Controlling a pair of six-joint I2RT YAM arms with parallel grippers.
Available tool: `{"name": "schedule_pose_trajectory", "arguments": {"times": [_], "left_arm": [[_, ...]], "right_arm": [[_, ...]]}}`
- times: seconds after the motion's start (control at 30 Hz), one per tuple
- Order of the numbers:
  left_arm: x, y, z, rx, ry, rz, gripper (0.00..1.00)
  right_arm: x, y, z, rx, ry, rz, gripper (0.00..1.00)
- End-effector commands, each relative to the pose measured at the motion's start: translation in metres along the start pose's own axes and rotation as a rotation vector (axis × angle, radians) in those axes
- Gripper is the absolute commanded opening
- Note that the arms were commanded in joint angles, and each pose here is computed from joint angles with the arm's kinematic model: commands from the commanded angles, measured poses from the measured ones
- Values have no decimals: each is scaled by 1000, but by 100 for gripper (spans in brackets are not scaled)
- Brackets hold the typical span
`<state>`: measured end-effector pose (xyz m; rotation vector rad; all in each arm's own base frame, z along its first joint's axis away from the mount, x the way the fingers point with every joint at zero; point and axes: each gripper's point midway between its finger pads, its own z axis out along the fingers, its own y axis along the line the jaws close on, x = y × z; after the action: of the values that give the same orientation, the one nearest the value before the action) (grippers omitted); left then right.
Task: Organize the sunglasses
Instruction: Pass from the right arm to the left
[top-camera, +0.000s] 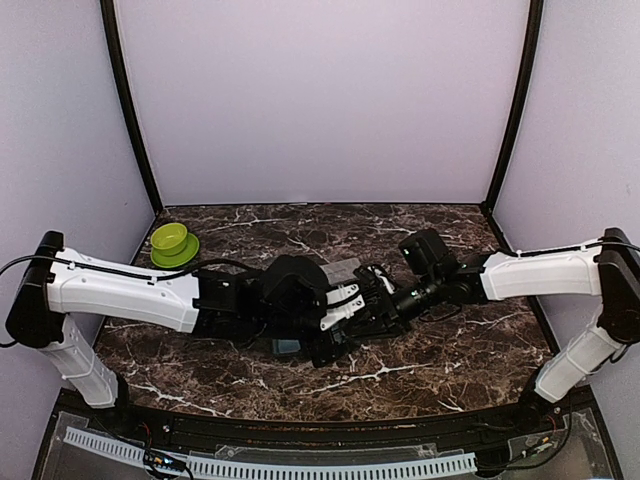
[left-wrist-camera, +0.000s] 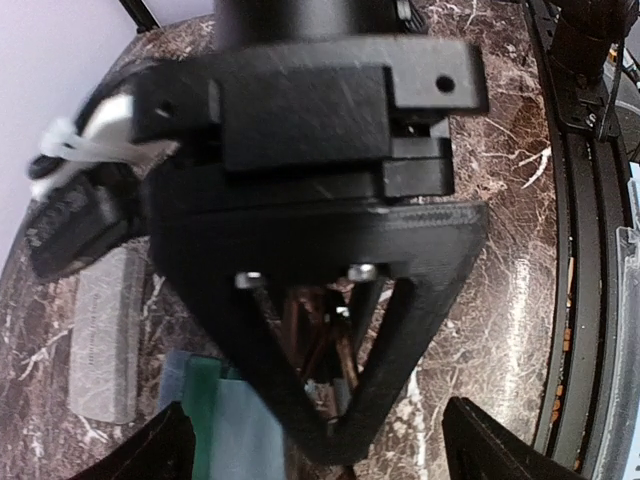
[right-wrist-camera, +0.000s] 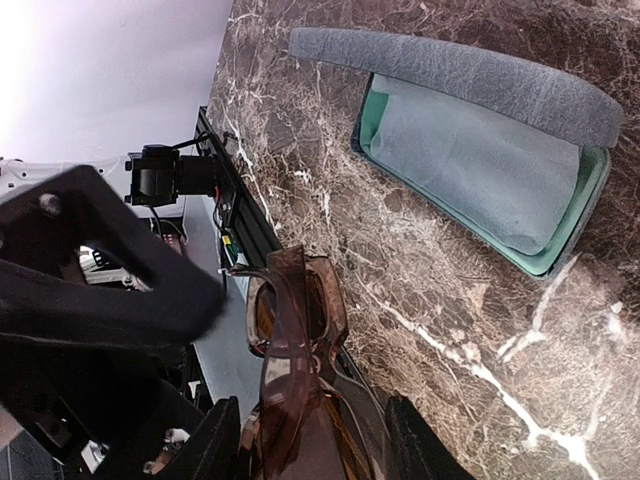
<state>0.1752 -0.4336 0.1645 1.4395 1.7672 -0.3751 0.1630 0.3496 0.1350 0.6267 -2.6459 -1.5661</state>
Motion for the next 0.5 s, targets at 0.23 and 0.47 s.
{"name": "schedule_pose_trajectory", "arguments": {"times": [0.23,0.47], "left_arm": [[39,-16,13,54,158,-50,87],[40,-9,20,9,176,-22,70]], "right_arm": [[-10,12,-8,-24,-52,-50,9],[-10,12,-8,-29,-51,-42,9]]}}
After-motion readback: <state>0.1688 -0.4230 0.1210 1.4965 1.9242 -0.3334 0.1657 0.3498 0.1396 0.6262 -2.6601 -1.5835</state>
